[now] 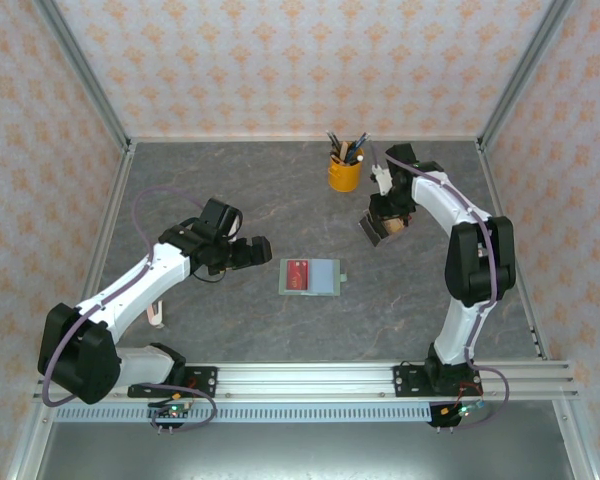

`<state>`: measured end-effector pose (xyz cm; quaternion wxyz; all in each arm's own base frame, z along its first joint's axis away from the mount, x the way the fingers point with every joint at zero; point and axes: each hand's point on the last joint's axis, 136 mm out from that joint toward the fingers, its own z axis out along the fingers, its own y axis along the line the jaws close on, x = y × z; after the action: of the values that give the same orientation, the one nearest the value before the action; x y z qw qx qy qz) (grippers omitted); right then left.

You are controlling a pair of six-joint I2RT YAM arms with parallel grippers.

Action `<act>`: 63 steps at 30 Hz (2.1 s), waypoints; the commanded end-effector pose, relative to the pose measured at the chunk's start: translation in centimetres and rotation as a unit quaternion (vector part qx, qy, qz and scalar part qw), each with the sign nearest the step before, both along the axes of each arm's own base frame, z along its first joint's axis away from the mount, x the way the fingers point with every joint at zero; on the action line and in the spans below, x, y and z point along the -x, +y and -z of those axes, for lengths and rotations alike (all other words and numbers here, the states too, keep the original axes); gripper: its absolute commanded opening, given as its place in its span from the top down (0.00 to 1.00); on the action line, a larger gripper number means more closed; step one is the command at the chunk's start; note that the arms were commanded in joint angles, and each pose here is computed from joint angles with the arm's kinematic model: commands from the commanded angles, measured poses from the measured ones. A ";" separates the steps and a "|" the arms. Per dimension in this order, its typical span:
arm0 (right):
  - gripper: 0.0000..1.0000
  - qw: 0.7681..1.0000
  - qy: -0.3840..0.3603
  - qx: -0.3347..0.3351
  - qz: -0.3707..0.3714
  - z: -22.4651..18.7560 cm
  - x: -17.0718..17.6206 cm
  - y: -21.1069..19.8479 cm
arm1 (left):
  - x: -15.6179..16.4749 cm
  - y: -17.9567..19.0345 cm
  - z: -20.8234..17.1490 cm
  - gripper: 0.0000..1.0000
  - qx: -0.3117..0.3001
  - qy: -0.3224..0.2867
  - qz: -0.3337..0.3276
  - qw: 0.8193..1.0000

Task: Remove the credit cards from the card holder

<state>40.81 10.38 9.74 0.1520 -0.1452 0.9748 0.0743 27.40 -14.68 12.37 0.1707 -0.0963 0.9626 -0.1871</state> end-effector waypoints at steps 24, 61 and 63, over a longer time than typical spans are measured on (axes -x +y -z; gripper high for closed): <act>0.52 0.953 -0.037 -0.274 0.121 -9.1 14.6 12.1 | 1.0 -2.6 2.0 0.00 0.089 0.028 0.011 0.996; 0.66 0.945 0.138 -0.259 0.144 5.0 12.6 20.1 | -3.5 -9.2 6.0 0.62 0.110 0.086 -0.003 0.990; 0.67 0.945 0.141 -0.257 0.142 5.2 12.7 20.1 | -3.6 -9.4 6.3 0.65 0.110 0.088 -0.001 0.990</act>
<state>27.57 29.94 4.06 0.0501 0.0623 0.9465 0.3126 30.38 -23.35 5.74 0.0700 -0.1392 0.9493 -0.2729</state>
